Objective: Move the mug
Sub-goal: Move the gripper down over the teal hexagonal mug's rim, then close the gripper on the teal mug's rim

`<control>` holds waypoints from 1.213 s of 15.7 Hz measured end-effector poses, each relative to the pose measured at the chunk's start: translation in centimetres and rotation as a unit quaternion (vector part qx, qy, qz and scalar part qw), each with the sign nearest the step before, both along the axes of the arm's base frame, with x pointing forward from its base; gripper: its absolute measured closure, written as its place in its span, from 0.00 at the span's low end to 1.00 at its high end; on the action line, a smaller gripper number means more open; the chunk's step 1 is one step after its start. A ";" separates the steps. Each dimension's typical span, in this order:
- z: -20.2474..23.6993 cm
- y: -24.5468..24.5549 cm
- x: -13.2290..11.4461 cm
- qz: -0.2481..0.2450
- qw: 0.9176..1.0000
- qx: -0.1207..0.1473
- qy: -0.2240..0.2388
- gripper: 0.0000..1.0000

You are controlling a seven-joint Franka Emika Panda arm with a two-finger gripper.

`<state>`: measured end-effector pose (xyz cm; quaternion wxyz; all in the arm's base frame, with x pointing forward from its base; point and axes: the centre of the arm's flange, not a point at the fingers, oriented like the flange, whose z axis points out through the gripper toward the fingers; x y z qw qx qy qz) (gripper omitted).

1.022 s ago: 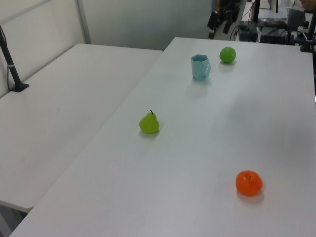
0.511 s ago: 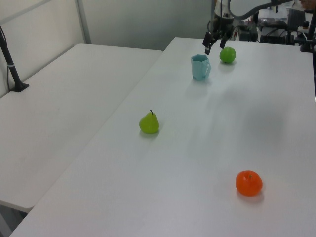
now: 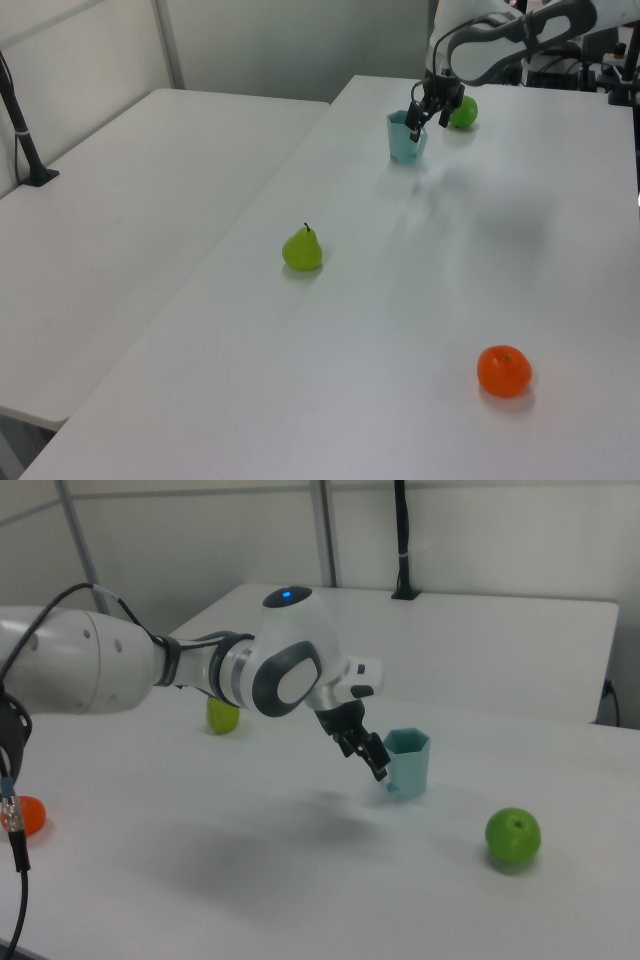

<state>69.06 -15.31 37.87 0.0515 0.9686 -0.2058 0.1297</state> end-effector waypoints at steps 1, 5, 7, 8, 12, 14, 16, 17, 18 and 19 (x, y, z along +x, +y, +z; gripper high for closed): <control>-0.7 -0.2 0.1 -0.001 1.000 -0.001 0.000 0.00; -2.3 -0.5 0.6 0.004 1.000 -0.010 -0.007 0.00; -2.9 -0.7 0.8 0.004 1.000 -0.012 -0.010 0.00; -3.2 -0.9 0.9 0.003 1.000 -0.014 -0.013 0.01; -3.9 -1.1 1.5 0.006 0.999 -0.021 -0.031 0.07; -4.3 -1.1 1.5 0.013 0.999 -0.030 -0.025 0.22; -4.7 -1.1 1.5 0.015 0.999 -0.032 -0.022 0.28; -4.9 -1.1 1.5 0.015 0.999 -0.033 -0.020 0.37; -5.1 -1.1 1.5 0.016 0.999 -0.032 -0.019 0.49; -5.2 -1.1 1.5 0.016 0.999 -0.032 -0.018 0.55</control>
